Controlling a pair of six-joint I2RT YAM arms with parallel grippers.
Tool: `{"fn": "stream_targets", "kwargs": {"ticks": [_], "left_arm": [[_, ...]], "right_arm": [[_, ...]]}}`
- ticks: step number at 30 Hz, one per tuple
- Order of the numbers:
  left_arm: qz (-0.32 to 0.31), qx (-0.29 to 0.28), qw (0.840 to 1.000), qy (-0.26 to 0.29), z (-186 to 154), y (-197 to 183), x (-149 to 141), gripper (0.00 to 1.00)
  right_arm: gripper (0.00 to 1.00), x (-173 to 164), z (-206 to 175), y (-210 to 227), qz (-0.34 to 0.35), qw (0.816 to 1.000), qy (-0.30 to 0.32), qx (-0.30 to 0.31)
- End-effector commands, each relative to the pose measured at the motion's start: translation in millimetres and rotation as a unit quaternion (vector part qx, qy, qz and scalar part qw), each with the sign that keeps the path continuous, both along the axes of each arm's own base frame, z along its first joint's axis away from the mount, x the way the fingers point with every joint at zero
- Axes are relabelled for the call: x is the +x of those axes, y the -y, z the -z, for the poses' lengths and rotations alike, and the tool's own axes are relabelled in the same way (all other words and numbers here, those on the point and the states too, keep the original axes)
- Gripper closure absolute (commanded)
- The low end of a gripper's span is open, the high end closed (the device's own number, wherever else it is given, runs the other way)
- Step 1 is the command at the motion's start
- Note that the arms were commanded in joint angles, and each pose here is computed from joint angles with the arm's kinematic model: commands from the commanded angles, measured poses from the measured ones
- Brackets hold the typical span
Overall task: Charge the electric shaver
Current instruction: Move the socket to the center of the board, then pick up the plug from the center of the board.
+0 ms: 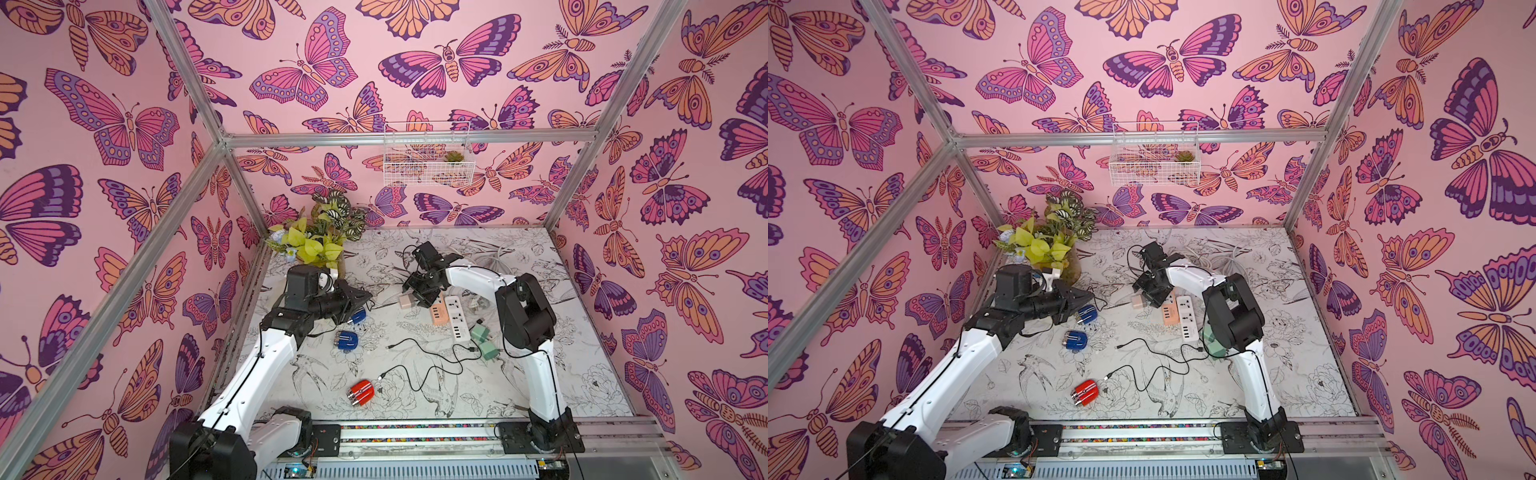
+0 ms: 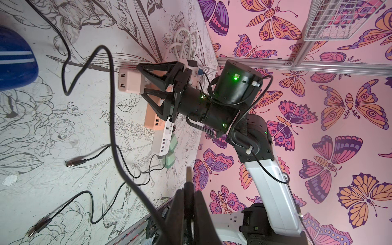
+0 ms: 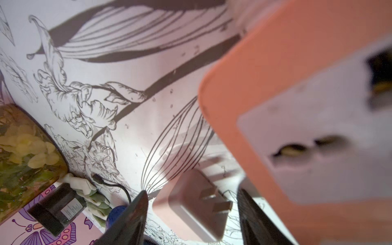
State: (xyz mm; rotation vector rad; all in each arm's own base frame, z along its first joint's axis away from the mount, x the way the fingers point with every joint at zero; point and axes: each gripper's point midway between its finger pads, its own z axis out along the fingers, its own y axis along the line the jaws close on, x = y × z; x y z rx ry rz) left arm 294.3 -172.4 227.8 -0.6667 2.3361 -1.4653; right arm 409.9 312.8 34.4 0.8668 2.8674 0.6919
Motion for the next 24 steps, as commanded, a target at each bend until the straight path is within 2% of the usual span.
{"fn": "stream_targets", "kwargs": {"ticks": [1,8,15,20,24], "left_arm": [[0.004,-0.004,1.000,0.005,-3.1,0.2,1.8,1.00],[-0.015,-0.002,1.000,-0.004,4.8,-4.0,2.8,1.00],[-0.015,-0.017,1.000,-0.005,6.6,-1.0,5.8,1.00],[-0.017,-0.018,1.000,-0.004,6.5,-1.6,5.1,1.00],[-0.016,-0.018,1.000,-0.007,8.5,-1.3,4.0,1.00]], "right_arm": [[0.32,1.8,-8.0,4.4,0.020,1.000,-0.001,-0.002],[0.29,-30.1,-15.7,0.4,0.102,0.993,-0.062,0.015],[0.29,-19.8,-14.4,-10.1,0.201,0.972,-0.103,0.059],[0.26,-13.3,-12.5,-2.5,0.259,0.959,-0.109,0.041],[0.26,-10.5,-6.0,-5.4,0.273,0.953,-0.127,0.027]]}}
